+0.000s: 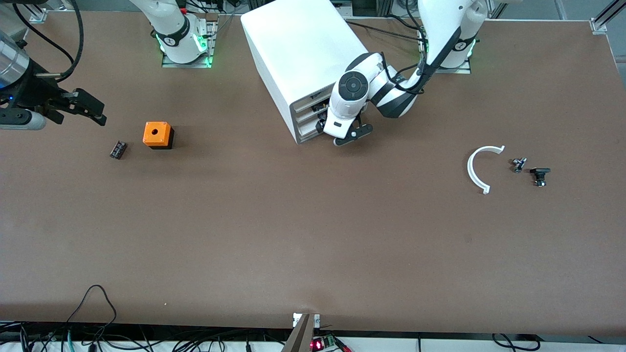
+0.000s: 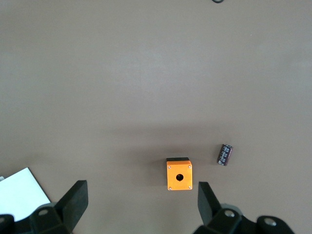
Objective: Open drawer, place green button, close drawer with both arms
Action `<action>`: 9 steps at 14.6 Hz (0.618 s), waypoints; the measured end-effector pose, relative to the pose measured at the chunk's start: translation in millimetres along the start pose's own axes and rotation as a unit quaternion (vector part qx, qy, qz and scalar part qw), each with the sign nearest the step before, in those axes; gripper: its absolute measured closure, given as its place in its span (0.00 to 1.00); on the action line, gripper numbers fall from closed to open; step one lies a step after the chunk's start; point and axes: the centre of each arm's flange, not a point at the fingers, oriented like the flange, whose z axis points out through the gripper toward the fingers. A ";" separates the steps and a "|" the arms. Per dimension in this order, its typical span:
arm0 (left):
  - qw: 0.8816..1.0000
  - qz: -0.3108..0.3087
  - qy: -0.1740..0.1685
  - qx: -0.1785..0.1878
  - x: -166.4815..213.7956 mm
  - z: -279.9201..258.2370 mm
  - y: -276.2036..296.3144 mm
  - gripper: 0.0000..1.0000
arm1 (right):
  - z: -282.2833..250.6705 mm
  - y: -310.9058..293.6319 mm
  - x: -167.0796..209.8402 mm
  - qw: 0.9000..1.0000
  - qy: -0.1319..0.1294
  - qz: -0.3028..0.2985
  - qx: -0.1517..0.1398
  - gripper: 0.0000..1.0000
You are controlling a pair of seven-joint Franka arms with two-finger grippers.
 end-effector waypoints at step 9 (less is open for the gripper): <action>1.000 0.010 -0.010 0.018 -15.3 -1.3 3.9 0.00 | -0.3 2.3 -0.3 1.000 -0.004 0.002 0.000 0.00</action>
